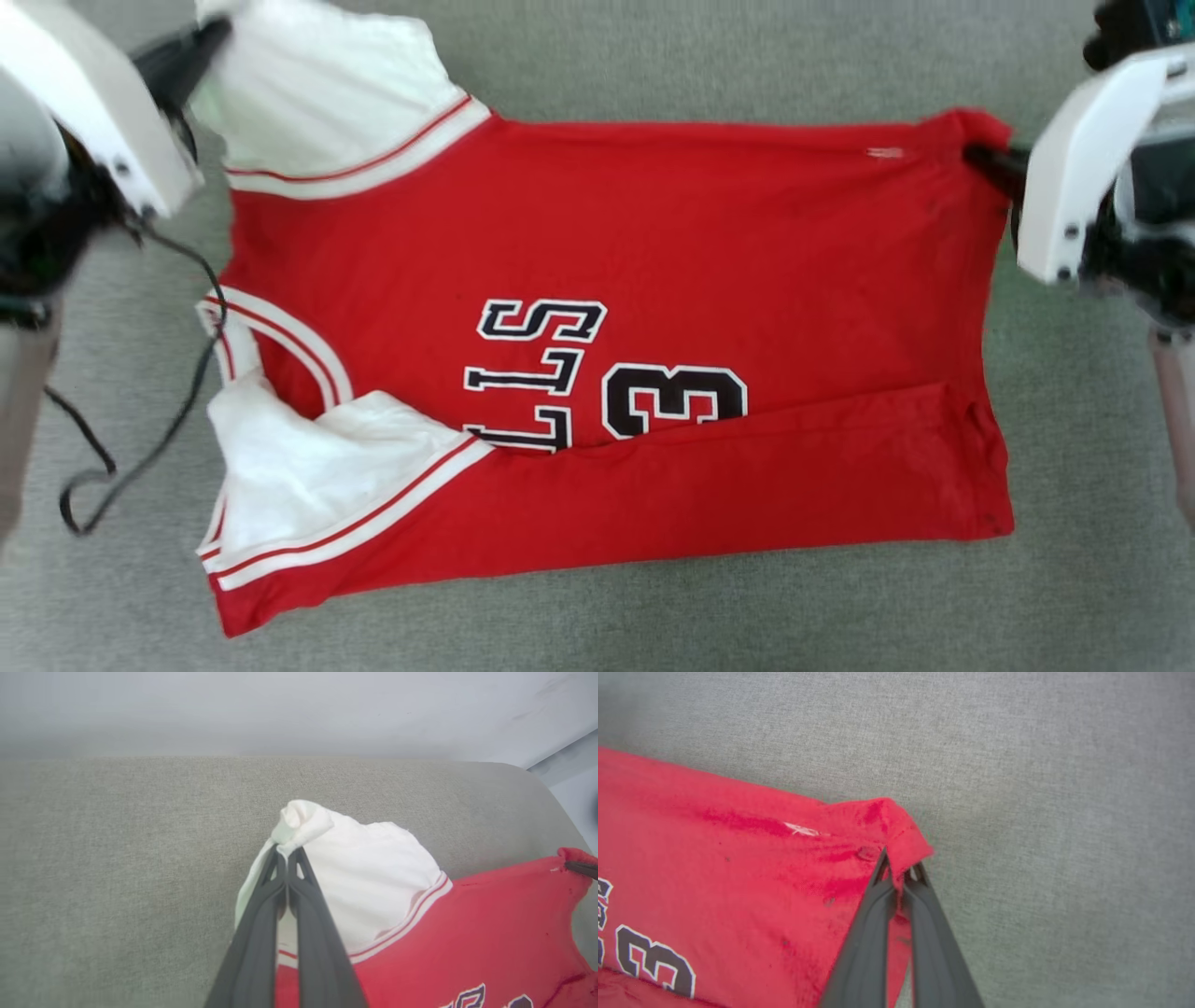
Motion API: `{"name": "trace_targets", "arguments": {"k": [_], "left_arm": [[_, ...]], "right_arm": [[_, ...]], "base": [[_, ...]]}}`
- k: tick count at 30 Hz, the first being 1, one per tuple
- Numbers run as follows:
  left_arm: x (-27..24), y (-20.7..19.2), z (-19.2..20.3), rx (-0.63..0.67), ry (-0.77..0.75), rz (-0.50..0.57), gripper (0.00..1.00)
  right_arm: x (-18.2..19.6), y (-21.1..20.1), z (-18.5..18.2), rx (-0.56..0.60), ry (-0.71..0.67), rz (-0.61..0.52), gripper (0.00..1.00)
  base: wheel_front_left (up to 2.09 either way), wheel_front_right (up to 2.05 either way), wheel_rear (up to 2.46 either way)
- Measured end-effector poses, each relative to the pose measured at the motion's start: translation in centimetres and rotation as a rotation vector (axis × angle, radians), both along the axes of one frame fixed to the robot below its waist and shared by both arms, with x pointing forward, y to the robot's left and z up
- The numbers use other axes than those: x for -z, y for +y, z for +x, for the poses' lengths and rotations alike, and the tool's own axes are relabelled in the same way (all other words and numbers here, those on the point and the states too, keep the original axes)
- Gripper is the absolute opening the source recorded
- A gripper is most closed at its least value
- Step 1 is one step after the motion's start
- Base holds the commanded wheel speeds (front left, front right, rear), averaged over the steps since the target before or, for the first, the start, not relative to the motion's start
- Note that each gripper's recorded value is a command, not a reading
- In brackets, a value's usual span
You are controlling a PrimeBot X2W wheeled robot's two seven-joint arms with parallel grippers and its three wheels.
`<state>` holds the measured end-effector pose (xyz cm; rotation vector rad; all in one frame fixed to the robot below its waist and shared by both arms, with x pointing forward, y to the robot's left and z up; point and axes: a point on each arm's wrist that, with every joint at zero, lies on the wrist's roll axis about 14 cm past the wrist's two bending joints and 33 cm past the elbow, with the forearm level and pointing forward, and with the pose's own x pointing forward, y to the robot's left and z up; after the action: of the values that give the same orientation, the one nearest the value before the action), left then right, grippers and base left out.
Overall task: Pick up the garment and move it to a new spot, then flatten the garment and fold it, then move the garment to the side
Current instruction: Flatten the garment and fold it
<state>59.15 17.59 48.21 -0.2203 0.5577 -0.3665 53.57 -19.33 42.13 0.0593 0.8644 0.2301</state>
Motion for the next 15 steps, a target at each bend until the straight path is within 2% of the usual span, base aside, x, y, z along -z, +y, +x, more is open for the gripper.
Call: {"name": "trace_targets", "arguments": {"k": [8, 15], "left_arm": [[1.5, 1.9, -7.5, -0.114, 0.02, -0.12, 0.0], [5.7, 2.1, -15.8, -0.202, 0.156, -0.205, 0.0]], "right_arm": [[-0.7, -0.2, -5.2, 0.033, -0.053, 0.05, 0.0], [0.3, 0.3, -10.3, 0.057, -0.046, 0.089, 0.0]], "base": [[0.0, 0.0, 0.0], [0.0, 0.0, 0.0]]}}
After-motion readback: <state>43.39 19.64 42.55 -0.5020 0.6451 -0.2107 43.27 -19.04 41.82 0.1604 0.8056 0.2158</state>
